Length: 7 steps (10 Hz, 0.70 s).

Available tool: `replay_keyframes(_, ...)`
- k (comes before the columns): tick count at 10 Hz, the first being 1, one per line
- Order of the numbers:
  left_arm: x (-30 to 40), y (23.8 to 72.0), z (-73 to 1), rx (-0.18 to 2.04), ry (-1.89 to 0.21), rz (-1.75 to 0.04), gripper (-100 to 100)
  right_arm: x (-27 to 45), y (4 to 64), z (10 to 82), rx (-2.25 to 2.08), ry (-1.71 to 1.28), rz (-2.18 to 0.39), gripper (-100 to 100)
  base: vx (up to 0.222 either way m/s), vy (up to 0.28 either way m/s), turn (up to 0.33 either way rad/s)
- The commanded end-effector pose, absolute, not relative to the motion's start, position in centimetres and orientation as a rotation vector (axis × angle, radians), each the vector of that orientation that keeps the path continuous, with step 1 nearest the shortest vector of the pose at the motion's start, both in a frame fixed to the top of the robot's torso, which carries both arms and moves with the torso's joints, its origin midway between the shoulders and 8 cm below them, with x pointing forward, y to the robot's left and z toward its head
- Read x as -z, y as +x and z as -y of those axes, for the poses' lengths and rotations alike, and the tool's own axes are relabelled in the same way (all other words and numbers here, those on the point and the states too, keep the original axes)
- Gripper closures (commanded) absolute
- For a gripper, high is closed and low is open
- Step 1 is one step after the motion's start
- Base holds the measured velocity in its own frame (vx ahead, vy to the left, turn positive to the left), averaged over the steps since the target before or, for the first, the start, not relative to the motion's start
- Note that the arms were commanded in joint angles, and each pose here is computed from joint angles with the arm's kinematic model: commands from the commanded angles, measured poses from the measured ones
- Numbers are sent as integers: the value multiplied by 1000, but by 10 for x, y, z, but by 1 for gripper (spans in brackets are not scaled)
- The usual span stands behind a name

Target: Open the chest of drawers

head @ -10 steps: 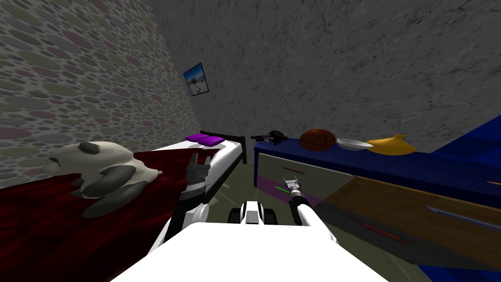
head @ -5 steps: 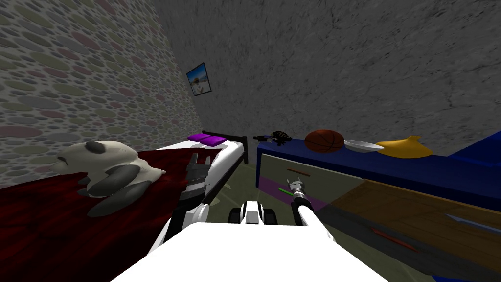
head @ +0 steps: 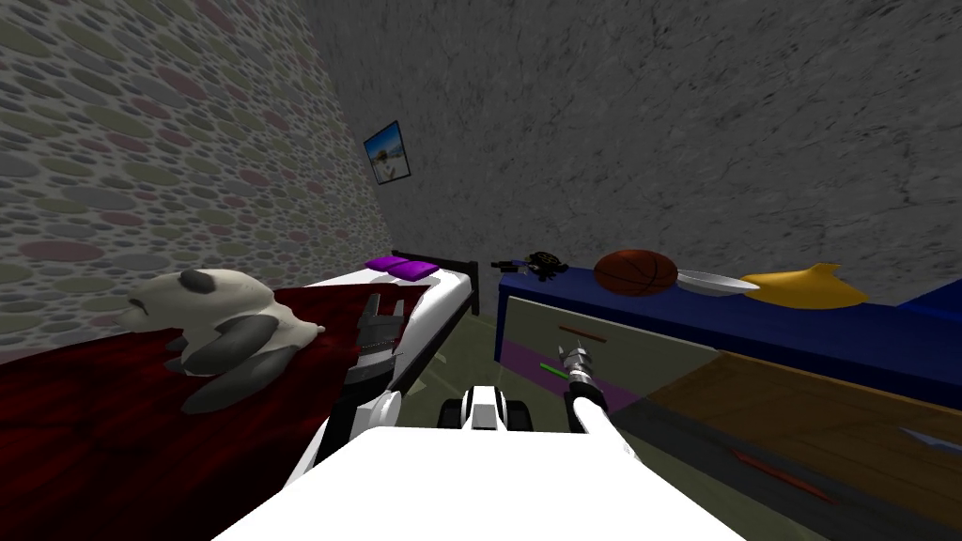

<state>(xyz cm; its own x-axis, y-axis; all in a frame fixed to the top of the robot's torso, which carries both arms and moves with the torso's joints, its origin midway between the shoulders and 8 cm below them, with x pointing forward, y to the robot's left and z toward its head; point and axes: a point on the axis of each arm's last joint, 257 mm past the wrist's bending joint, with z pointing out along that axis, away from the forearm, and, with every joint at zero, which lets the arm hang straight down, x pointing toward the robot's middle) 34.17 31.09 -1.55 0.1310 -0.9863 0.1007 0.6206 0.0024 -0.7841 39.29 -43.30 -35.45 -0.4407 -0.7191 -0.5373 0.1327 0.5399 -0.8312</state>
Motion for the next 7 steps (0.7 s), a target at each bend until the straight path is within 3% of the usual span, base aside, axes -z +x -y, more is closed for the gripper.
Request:
replay_keyframes(1, 16, 342, -311, 1376, -813, -576, 0, 351, 389, 447, 1179, -568, -1728, -100, 16, 41, 37)
replay_keyframes(7, 16, 342, -311, 1376, -813, -576, 0, 339, 387, 464, 1382, -735, -1612, -100, 19, 44, 27)
